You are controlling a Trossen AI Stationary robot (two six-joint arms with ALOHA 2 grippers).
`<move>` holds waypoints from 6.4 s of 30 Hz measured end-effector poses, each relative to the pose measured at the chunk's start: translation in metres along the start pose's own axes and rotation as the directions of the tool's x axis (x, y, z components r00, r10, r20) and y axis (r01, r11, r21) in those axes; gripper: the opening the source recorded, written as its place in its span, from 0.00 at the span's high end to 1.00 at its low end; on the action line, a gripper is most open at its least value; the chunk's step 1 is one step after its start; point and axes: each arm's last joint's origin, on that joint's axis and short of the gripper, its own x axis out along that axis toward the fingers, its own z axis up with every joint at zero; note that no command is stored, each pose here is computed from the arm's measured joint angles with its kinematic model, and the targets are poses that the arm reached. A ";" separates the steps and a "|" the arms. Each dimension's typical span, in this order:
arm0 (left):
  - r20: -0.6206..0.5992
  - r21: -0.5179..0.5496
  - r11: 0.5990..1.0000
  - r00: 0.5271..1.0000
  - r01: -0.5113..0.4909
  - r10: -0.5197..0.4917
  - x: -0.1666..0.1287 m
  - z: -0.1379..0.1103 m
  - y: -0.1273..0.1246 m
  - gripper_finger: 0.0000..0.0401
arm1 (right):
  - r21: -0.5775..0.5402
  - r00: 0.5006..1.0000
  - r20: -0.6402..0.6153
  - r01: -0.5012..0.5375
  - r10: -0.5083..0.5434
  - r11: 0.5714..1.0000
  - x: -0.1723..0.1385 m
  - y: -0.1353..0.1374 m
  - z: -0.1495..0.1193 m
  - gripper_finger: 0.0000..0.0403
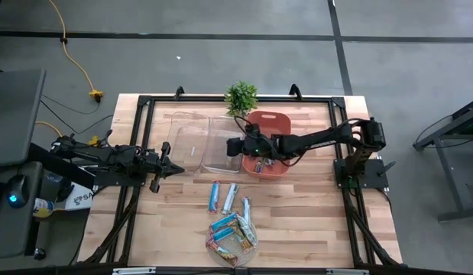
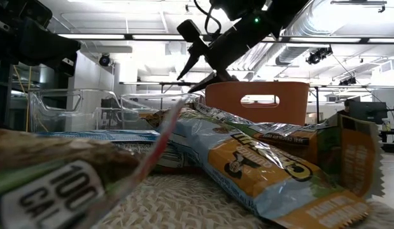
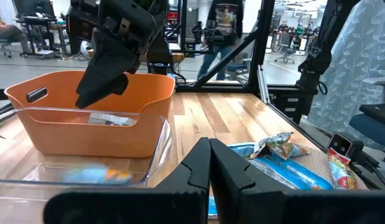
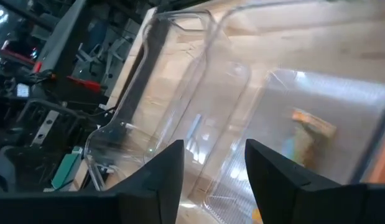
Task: Pick and place Granola Bars by type
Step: Put the yellow granola bar into the right transparent bin
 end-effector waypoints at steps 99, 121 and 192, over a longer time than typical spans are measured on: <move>0.000 0.000 1.000 1.000 0.001 -0.001 0.000 0.000 0.000 1.00 | -0.543 0.774 -0.512 0.046 -0.374 0.839 -0.087 0.071 -0.212 0.62; 0.000 0.000 1.000 1.000 0.001 -0.001 0.000 0.000 0.000 1.00 | -0.482 0.780 -0.539 0.024 -0.319 0.876 -0.069 0.059 -0.213 0.62; 0.001 0.000 1.000 1.000 0.000 0.000 0.000 0.000 0.000 1.00 | -0.436 0.750 -0.644 -0.200 -0.149 0.878 -0.079 0.091 -0.157 0.86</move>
